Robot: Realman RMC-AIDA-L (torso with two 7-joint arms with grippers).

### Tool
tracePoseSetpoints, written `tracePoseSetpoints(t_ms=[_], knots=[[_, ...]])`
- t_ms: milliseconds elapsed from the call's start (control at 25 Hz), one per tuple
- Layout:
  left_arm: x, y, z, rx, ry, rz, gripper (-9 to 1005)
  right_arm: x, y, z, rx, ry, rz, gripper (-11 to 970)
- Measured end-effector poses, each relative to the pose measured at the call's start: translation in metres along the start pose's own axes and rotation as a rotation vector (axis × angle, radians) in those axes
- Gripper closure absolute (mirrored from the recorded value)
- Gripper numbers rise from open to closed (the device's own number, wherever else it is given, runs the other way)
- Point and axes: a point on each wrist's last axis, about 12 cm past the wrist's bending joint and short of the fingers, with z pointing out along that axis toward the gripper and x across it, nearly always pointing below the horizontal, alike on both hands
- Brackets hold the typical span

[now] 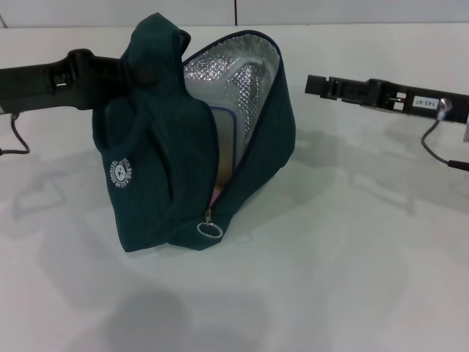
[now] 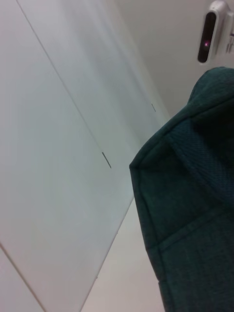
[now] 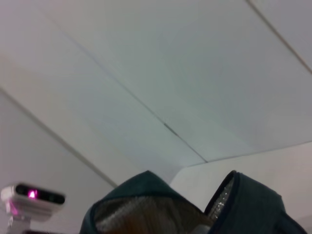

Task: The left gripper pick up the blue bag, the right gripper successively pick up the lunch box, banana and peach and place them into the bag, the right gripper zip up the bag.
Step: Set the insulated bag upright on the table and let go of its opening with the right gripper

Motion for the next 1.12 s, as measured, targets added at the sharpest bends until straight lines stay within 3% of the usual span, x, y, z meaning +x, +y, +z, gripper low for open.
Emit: tracePoseSetpoints(t_ms=[400,600,920,1120], knots=[[-0.003,-0.002,0.004,0.008,0.002,0.009,959,0.000,0.000,0.024,-0.054,0.019,0.097,87],[-0.003,-0.003,0.006,0.010,0.005,0.012,959,0.000,-0.001,0.036,-0.043,0.056,0.106,127],[-0.004,-0.003,0.007,0.015,0.004,0.014,959,0.000,-0.002,0.035,-0.029,0.056,0.041,192],[-0.005,-0.005,0.011,0.021,0.008,0.018,959,-0.001,-0.003,0.035,-0.025,0.055,0.035,390]])
